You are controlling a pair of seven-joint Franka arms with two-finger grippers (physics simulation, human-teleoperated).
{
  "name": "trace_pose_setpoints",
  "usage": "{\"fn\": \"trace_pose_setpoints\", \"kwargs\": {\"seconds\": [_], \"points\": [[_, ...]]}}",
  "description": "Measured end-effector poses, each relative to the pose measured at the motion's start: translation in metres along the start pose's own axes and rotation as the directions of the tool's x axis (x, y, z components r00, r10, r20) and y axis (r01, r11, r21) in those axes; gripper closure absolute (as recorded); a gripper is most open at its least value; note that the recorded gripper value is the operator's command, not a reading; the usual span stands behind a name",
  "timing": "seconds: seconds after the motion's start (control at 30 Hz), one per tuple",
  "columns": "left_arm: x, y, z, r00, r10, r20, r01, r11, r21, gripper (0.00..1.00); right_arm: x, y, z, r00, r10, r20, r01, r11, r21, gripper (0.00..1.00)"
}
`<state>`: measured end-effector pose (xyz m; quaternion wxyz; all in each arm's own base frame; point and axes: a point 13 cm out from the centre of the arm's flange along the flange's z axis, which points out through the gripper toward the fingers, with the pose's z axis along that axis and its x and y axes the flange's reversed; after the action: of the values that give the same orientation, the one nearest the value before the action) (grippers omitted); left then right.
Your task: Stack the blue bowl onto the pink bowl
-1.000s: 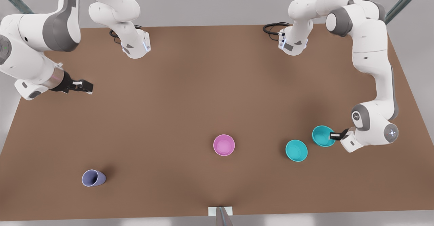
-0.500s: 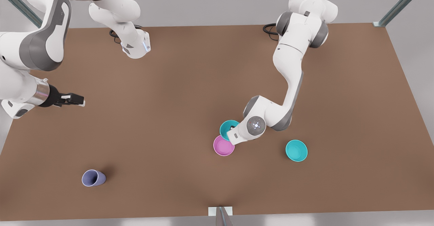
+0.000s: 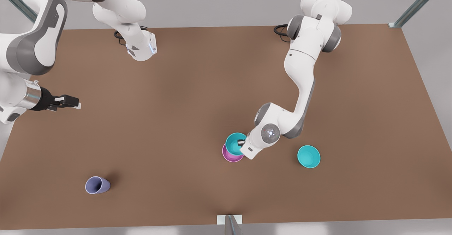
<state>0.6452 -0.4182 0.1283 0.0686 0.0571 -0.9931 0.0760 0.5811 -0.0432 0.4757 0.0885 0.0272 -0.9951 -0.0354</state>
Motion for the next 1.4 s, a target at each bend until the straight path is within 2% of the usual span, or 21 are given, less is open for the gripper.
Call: {"fn": "trace_pose_setpoints", "kwargs": {"seconds": [0.47, 0.93, 0.97, 1.0, 1.13, 1.17, 1.27, 1.4], "points": [[-0.009, -0.013, 0.001, 0.984, -0.178, 0.020, 0.176, 0.982, 0.064, 0.79, -0.002, 0.000, -0.001, 0.999, -0.050, 0.002, 0.050, 0.999, 0.003, 0.00], [-0.005, -0.018, 0.011, 0.965, -0.261, -0.011, 0.261, 0.962, 0.083, 0.79, -0.003, 0.000, 0.001, 0.997, -0.073, -0.001, 0.073, 0.997, 0.004, 0.00], [-0.004, -0.018, 0.011, 0.964, -0.264, -0.012, 0.264, 0.961, 0.082, 0.73, -0.003, 0.000, 0.001, 0.997, -0.073, -0.002, 0.073, 0.997, 0.004, 0.00], [-0.004, -0.018, 0.011, 0.964, -0.267, -0.014, 0.267, 0.960, 0.082, 0.00, -0.003, -0.001, 0.001, 0.997, -0.074, -0.001, 0.074, 0.997, 0.004, 0.00], [-0.005, -0.017, 0.000, 0.962, -0.273, -0.019, 0.274, 0.957, 0.091, 0.00, -0.003, 0.000, 0.001, 0.997, -0.078, -0.002, 0.078, 0.997, 0.004, 0.00], [-0.015, -0.003, -0.041, 0.960, -0.279, 0.001, 0.278, 0.956, 0.094, 0.00, -0.003, 0.000, 0.001, 0.997, -0.079, -0.002, 0.079, 0.997, 0.004, 0.00], [-0.036, 0.109, -0.250, 0.941, -0.313, 0.131, 0.306, 0.950, 0.065, 0.00, -0.003, 0.000, 0.001, 0.997, -0.080, -0.002, 0.080, 0.997, 0.004, 0.00], [0.003, 0.265, -0.357, 0.930, -0.329, 0.167, 0.349, 0.930, -0.114, 0.00, -0.003, 0.000, 0.000, 0.997, -0.083, -0.001, 0.083, 0.997, 0.007, 0.00]]}}
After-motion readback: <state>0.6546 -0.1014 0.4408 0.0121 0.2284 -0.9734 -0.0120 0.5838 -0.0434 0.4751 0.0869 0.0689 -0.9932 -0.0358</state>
